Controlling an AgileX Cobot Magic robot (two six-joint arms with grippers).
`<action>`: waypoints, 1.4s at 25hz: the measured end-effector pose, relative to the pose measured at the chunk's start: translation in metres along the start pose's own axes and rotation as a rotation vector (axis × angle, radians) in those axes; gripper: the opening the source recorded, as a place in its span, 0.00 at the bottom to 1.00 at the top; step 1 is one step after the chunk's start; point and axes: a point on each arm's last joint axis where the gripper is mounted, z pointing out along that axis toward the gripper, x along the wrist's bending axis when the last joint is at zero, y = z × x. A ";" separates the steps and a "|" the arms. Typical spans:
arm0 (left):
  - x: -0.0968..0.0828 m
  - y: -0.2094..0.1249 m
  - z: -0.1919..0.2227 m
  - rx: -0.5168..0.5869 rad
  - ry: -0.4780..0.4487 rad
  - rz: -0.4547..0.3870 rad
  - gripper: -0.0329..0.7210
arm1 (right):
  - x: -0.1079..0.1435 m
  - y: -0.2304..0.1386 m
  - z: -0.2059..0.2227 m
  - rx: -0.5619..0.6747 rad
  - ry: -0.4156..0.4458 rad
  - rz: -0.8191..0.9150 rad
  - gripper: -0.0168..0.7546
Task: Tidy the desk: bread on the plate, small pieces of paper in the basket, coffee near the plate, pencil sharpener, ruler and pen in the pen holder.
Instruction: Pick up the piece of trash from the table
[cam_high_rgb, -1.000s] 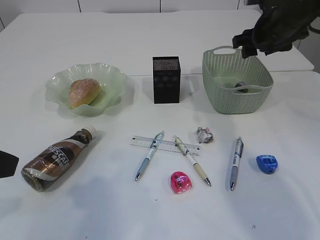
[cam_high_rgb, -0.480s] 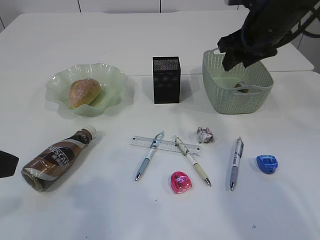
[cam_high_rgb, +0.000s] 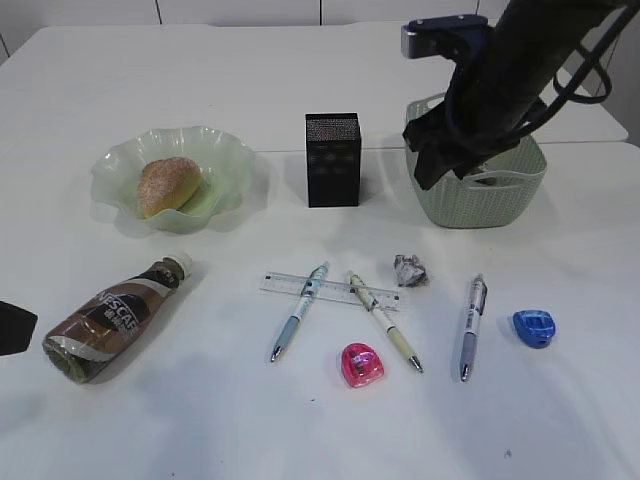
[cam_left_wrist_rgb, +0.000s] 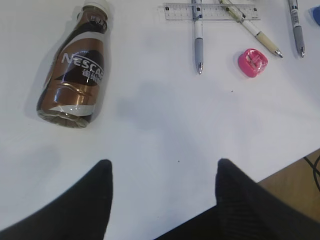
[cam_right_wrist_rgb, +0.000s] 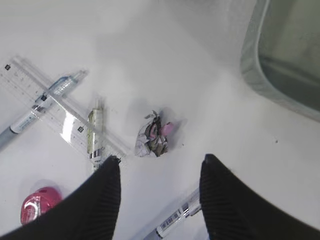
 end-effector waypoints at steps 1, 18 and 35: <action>0.000 0.000 0.000 0.000 0.000 0.000 0.65 | -0.001 -0.001 0.005 0.018 0.003 0.002 0.55; 0.000 0.000 0.000 -0.002 0.001 0.001 0.65 | 0.012 -0.013 0.080 0.213 0.056 -0.011 0.55; 0.000 0.000 0.000 -0.002 0.001 0.001 0.64 | 0.006 -0.015 0.120 0.195 0.035 0.002 0.55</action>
